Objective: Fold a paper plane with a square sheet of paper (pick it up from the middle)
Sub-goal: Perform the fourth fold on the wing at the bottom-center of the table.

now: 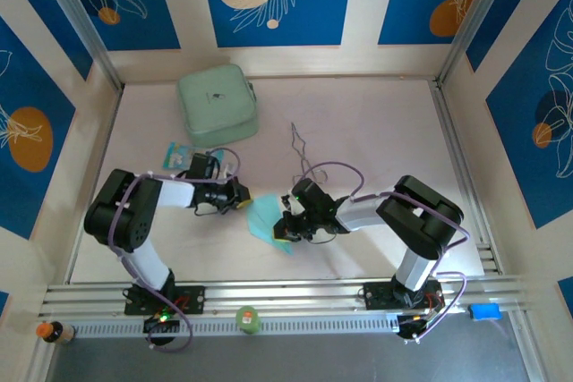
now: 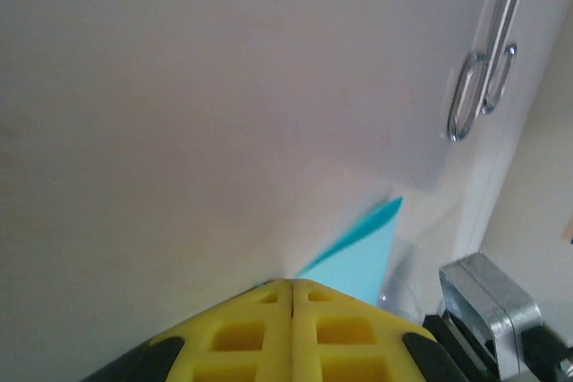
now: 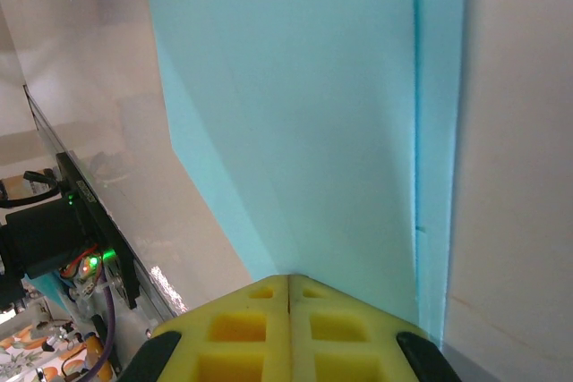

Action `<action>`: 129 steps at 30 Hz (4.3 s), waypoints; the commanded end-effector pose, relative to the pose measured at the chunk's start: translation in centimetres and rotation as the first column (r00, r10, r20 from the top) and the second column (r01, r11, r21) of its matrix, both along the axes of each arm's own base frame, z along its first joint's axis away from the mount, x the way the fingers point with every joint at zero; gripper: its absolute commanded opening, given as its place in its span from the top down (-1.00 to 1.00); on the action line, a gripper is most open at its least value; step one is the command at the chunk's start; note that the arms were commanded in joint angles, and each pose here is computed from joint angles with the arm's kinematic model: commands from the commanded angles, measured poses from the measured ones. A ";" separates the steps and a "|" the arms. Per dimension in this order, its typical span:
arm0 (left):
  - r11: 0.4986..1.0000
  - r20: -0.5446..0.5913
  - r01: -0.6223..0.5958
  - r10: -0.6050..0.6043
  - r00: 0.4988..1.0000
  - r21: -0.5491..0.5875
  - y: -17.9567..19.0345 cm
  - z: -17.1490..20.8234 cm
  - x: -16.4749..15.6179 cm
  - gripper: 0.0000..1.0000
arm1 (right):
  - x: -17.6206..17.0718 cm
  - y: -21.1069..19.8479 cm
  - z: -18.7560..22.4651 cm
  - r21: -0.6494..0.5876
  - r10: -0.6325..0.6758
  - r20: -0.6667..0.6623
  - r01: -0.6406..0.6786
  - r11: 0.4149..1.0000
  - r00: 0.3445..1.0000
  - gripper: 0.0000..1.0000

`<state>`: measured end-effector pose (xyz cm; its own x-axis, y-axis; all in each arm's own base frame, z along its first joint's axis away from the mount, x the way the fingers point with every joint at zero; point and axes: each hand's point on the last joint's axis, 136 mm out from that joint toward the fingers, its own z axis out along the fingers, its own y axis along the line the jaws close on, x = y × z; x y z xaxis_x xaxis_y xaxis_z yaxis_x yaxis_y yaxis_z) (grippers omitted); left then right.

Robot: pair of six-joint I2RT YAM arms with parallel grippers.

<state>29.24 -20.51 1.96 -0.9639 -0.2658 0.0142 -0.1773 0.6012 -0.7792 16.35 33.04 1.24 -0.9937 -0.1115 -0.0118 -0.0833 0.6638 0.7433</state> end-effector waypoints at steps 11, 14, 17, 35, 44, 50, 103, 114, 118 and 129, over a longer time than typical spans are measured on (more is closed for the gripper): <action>0.991 0.111 -0.067 0.054 0.992 0.117 1.9 5.0 0.6 0.85 | -2.9 -3.8 -3.6 -0.187 -0.031 -0.128 0.006 0.982 0.991 1.00; 0.996 0.135 -0.027 0.016 0.991 0.086 0.3 6.2 -1.0 0.84 | -2.6 -3.3 -3.3 -0.173 -0.027 -0.120 0.006 0.985 0.992 1.00; 0.999 0.138 0.019 -0.024 0.990 0.036 -2.1 6.7 -2.7 0.85 | -2.4 -2.9 -2.8 -0.158 -0.019 -0.113 0.001 0.987 0.993 1.00; 0.979 -0.014 0.152 -0.151 0.988 0.133 -5.6 -1.1 -6.4 0.95 | -1.8 -2.0 -1.2 -0.101 -0.004 -0.047 -0.001 0.995 0.999 0.94; 0.974 -0.057 0.151 -0.144 0.988 0.166 -4.4 -3.0 -7.8 1.00 | -1.3 -2.1 1.2 -0.102 -0.022 0.052 0.027 0.994 0.998 0.65; 0.975 -0.053 0.141 -0.134 0.990 0.173 -4.3 -3.1 -7.6 1.00 | -1.2 -3.7 2.6 -0.112 -0.073 0.103 0.085 0.990 0.992 0.61; 0.983 -0.057 0.109 -0.101 0.993 0.146 -4.4 -3.5 -7.5 1.00 | -2.2 -5.1 1.5 -0.117 -0.199 0.026 0.201 0.973 0.980 0.33; 0.979 -0.085 0.085 -0.070 0.994 0.188 -3.5 -4.3 -7.9 1.00 | -2.3 -4.9 1.4 -0.098 -0.186 0.018 0.187 0.977 0.982 0.33; 0.981 -0.087 0.070 -0.055 0.995 0.180 -3.5 -4.5 -7.9 1.00 | -2.4 -5.7 1.4 -0.099 -0.206 0.022 0.207 0.973 0.978 0.32; 0.984 -0.084 0.066 -0.052 0.995 0.166 -3.7 -4.1 -7.8 1.00 | -3.2 -6.3 2.9 -0.065 -0.225 0.013 0.225 0.972 0.974 0.30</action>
<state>23.66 -26.94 1.68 -0.9860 -0.1631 -0.0346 -0.0789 0.6390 -0.7651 13.96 27.28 4.51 -0.9923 0.1142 -0.0490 0.0460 0.7042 0.7086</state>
